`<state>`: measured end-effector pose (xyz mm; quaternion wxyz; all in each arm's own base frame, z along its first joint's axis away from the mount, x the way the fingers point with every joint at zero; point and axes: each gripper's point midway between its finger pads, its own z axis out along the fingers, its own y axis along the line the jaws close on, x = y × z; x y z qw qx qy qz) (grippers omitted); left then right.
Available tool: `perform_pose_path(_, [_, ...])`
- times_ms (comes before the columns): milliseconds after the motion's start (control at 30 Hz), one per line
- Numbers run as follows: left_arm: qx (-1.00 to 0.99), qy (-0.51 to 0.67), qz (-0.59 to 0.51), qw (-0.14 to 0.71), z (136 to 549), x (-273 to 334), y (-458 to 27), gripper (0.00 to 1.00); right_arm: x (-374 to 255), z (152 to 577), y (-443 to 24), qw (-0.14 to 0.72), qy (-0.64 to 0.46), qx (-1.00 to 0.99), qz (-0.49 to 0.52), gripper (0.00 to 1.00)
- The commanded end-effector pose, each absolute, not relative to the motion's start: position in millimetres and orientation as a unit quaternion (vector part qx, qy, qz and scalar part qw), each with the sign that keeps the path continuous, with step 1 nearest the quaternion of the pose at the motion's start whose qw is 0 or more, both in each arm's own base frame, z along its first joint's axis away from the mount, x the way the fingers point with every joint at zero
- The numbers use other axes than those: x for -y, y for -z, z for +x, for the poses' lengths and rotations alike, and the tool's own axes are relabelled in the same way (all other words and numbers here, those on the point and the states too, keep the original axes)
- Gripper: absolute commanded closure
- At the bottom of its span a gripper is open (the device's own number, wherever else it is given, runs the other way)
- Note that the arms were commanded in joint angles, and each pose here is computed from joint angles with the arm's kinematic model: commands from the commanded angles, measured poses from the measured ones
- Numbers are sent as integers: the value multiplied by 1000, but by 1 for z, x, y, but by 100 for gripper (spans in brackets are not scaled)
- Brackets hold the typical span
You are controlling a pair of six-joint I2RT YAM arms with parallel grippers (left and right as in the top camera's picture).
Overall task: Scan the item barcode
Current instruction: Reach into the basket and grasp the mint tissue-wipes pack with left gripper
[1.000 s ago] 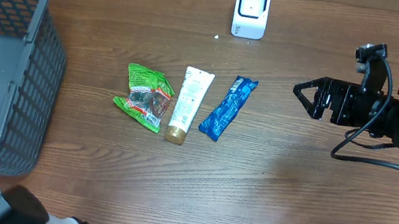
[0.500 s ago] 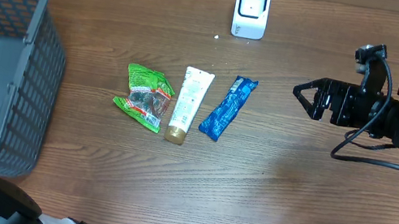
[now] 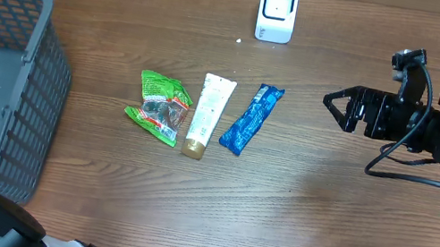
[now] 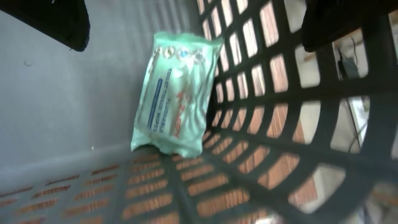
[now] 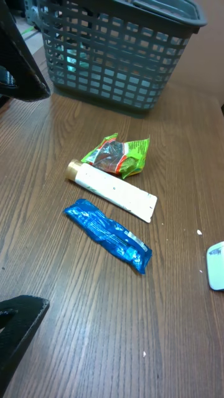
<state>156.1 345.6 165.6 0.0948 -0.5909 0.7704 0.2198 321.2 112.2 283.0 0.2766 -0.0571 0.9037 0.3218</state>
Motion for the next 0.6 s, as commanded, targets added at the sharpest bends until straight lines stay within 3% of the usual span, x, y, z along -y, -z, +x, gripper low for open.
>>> perform_pose_path(0, [-796, -202, -562, 93, 158, -344, -150, 0, -109, 326, -290, 292, -308, -904, -57, 0])
perform_pose_path(133, [-843, -144, -505, 111, 179, -331, -128, 5, -107, 326, -289, 292, -302, -906, -54, 0])
perform_pose_path(567, [-842, -186, -501, 75, 154, -326, -70, 6, -107, 323, -287, 284, -303, -908, -52, 0])
